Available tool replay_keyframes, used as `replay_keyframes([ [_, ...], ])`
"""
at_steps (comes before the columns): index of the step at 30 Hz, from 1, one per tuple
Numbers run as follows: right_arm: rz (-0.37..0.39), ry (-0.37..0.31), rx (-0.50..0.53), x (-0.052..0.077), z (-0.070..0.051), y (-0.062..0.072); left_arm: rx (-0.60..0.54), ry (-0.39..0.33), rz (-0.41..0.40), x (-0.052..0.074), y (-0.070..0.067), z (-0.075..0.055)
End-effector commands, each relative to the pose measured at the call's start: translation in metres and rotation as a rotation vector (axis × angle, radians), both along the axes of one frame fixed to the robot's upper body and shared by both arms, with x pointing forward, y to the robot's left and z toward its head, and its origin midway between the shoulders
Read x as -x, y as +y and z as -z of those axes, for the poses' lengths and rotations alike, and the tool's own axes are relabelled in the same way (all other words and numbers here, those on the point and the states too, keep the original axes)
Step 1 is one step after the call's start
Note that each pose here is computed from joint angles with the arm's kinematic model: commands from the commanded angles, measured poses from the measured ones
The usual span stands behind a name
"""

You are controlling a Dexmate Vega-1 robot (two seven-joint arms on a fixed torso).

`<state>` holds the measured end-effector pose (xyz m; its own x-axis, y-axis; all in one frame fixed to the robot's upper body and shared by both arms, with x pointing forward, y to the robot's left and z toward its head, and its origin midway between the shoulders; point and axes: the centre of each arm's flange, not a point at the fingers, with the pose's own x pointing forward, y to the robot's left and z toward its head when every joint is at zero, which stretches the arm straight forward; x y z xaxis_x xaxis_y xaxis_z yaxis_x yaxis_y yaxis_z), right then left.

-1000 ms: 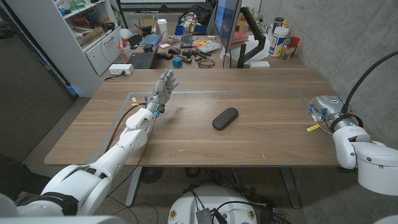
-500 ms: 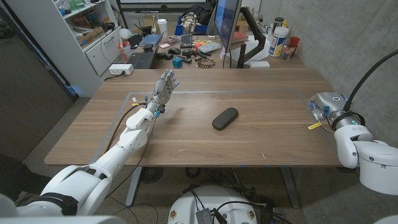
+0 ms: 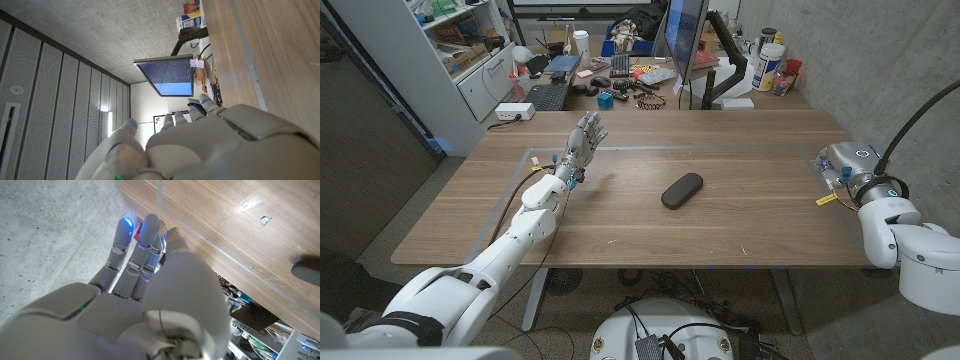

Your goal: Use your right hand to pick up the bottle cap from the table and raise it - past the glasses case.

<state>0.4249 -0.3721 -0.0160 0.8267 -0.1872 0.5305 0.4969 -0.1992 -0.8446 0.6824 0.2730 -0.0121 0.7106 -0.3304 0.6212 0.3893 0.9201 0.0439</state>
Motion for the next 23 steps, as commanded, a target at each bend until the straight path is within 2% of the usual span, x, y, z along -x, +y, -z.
replay_keyframes([
  [1, -0.004, -0.028, 0.006, 0.004, -0.004, 0.001, -0.013, -0.01, 0.001, 0.002, 0.0, -0.001],
  [9, -0.008, -0.053, 0.007, 0.008, -0.007, 0.0, -0.02, -0.018, 0.0, 0.009, 0.001, -0.001],
  [15, -0.017, -0.067, 0.006, 0.01, -0.007, 0.002, -0.023, -0.02, -0.008, 0.017, 0.006, 0.002],
  [23, -0.03, -0.094, 0.017, 0.016, -0.008, 0.004, -0.031, -0.045, -0.019, 0.031, 0.012, -0.003],
])
